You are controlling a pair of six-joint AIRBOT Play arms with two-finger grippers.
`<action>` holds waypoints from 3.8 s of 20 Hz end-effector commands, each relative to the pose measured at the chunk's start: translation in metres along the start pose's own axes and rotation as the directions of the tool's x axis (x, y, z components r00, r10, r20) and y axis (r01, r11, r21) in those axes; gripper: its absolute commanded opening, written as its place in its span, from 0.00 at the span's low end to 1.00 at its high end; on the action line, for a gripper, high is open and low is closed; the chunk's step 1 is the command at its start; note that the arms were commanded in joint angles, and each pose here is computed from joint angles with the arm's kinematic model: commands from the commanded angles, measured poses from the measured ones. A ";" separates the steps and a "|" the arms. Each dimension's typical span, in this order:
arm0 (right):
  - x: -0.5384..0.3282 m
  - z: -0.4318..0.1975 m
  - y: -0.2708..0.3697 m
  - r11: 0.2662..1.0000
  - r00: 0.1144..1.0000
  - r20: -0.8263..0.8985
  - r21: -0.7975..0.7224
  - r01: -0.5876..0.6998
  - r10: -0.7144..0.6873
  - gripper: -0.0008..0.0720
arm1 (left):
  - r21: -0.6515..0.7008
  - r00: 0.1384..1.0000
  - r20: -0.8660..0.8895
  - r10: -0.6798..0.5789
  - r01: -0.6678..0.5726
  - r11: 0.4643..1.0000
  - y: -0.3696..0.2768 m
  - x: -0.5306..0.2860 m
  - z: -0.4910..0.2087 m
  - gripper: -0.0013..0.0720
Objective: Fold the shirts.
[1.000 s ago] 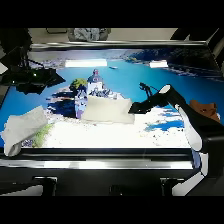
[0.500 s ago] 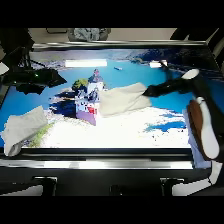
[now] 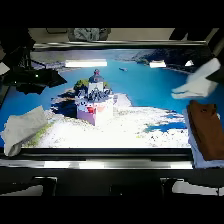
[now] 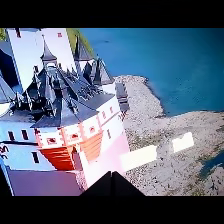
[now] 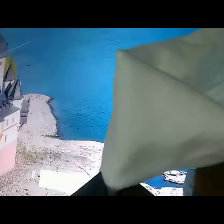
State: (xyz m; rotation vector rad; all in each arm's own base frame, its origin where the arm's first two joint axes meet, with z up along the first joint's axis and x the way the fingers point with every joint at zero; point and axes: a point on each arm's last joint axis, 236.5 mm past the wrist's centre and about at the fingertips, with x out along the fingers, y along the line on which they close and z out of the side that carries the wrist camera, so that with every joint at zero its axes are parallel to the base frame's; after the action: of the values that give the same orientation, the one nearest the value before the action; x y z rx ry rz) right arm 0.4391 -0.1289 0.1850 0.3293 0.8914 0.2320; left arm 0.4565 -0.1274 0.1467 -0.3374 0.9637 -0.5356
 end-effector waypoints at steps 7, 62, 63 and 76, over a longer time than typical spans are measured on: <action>-0.083 -0.035 -0.079 0.963 0.989 0.007 0.228 0.145 -0.151 0.09 | 0.026 1.000 0.001 0.001 -0.001 1.000 0.000 0.000 0.000 0.06; 0.156 -0.194 0.109 0.889 0.794 -0.591 -0.429 -0.159 -0.143 0.84 | 0.002 0.784 -0.333 0.524 -0.555 0.832 0.119 0.011 -0.161 0.82; 0.156 -0.194 0.109 0.889 0.794 -0.591 -0.429 -0.159 -0.143 0.84 | 0.002 0.784 -0.332 0.524 -0.555 0.832 0.119 0.012 -0.161 0.82; 0.156 -0.194 0.109 0.889 0.794 -0.590 -0.430 -0.159 -0.144 0.84 | 0.002 0.784 -0.332 0.524 -0.555 0.832 0.120 0.012 -0.161 0.82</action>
State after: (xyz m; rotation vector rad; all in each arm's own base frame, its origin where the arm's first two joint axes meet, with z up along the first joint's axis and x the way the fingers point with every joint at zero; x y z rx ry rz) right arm 0.3736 0.0588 0.0005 -0.2156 1.4398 0.5710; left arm 0.3588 -0.0419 -0.0068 -0.0433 1.3459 -0.0069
